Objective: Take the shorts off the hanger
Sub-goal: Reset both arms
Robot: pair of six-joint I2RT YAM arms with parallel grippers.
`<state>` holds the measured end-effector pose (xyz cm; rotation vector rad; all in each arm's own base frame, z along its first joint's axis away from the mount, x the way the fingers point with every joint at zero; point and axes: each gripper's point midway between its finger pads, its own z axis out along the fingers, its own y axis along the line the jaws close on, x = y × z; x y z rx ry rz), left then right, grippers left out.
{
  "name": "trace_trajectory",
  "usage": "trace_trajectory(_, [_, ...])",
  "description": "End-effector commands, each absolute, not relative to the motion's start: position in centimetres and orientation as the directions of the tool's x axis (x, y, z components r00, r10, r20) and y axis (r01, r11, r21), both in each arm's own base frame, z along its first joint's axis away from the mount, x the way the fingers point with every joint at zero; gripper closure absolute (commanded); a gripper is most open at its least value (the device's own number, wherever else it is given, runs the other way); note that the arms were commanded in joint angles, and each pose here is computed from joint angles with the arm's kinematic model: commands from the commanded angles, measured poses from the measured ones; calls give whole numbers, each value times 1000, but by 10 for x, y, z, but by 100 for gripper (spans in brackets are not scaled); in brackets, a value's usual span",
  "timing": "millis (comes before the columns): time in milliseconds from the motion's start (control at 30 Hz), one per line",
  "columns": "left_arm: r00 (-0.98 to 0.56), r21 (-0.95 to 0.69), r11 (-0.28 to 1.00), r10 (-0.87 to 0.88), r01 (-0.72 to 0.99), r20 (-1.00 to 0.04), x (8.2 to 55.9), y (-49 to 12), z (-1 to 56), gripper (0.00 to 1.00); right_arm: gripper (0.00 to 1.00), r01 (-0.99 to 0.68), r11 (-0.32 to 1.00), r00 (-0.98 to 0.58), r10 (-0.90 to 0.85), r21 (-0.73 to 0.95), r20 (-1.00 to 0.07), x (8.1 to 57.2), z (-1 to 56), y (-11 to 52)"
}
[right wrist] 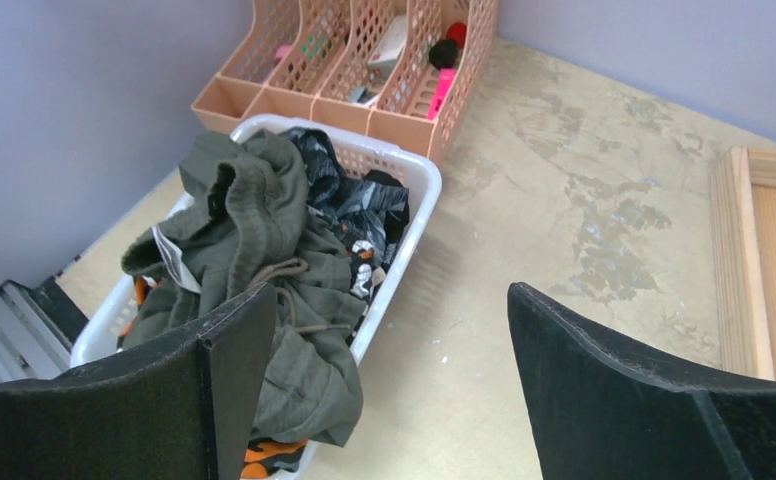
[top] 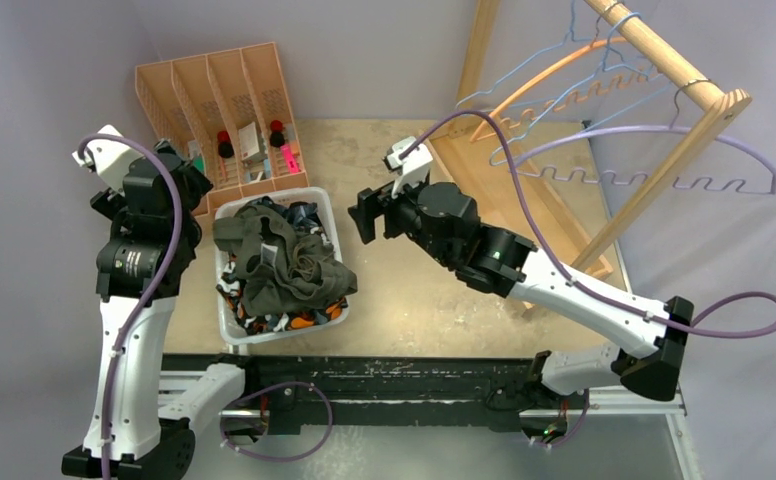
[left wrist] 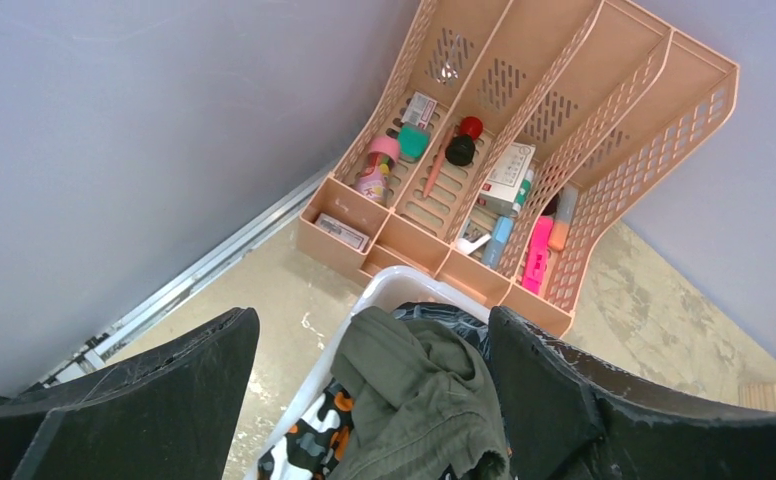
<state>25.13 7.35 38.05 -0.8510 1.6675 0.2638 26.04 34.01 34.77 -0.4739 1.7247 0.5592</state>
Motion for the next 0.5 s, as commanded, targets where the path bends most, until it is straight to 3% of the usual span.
trace_trajectory(0, [-24,-263,737,-354,-623,-935,248,74,402,15,13,-581,794,-130,127,179,-983,259,398,328])
trace_trajectory(100, [-36,-270,749,-364,-605,-931,253,69,400,15,12,-522,829,-131,152,198,-980,263,400,315])
trace_trajectory(233, [-35,-290,758,-380,-585,-924,257,64,399,14,1,-397,892,-111,187,216,-976,273,406,289])
trace_trajectory(467, [-38,-285,741,-386,-608,-922,258,67,393,13,1,-397,896,-116,168,200,-979,273,407,286])
